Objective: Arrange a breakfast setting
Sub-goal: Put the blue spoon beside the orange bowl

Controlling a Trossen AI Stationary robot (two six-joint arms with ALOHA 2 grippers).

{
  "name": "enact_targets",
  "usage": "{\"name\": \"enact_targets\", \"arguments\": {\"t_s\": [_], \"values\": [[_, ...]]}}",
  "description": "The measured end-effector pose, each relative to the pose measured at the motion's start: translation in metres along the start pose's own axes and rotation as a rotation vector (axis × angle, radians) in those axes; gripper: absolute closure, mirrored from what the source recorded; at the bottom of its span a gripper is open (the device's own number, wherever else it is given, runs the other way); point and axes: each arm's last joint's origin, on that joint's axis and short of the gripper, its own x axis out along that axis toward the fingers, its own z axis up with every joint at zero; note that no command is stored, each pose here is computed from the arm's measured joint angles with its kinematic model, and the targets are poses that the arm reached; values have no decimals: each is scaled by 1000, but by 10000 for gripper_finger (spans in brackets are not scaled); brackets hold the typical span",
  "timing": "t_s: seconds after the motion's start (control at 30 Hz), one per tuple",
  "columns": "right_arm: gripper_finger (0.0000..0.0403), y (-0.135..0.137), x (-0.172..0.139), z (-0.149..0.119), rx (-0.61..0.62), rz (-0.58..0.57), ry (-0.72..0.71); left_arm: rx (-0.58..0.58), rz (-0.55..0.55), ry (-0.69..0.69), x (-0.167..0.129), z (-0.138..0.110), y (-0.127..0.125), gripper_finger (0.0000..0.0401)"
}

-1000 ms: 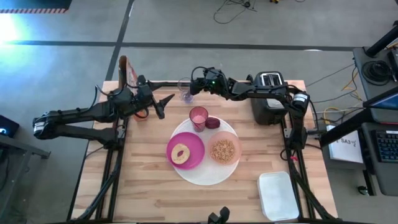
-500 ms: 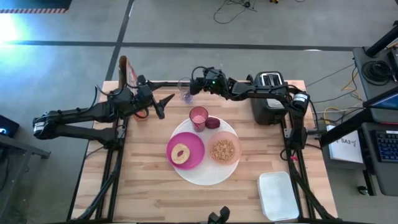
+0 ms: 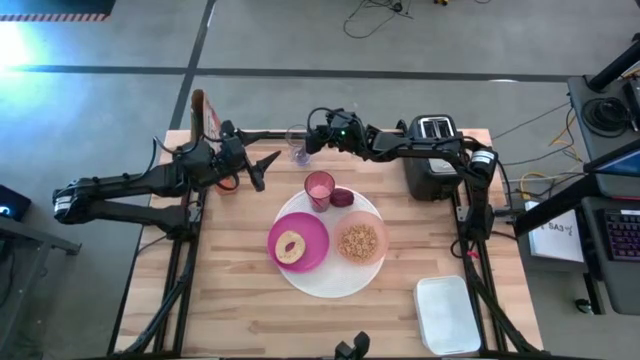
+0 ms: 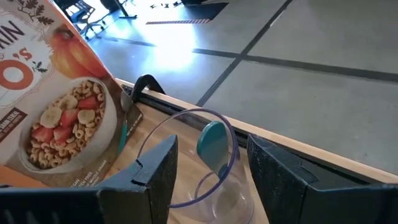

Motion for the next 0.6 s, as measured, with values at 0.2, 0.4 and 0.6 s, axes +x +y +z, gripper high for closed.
{"name": "enact_targets", "arguments": {"t_s": [0.2, 0.4, 0.6], "values": [[276, 0, 0, 0, -1, 5, 4, 0, 0, 0, 0, 0, 0, 140], [332, 0, 0, 0, -8, 6, 4, 0, 0, 0, 0, 0, 0, 140], [354, 0, 0, 0, -8, 7, 3, 0, 0, 0, 0, 0, 0, 140]]}}
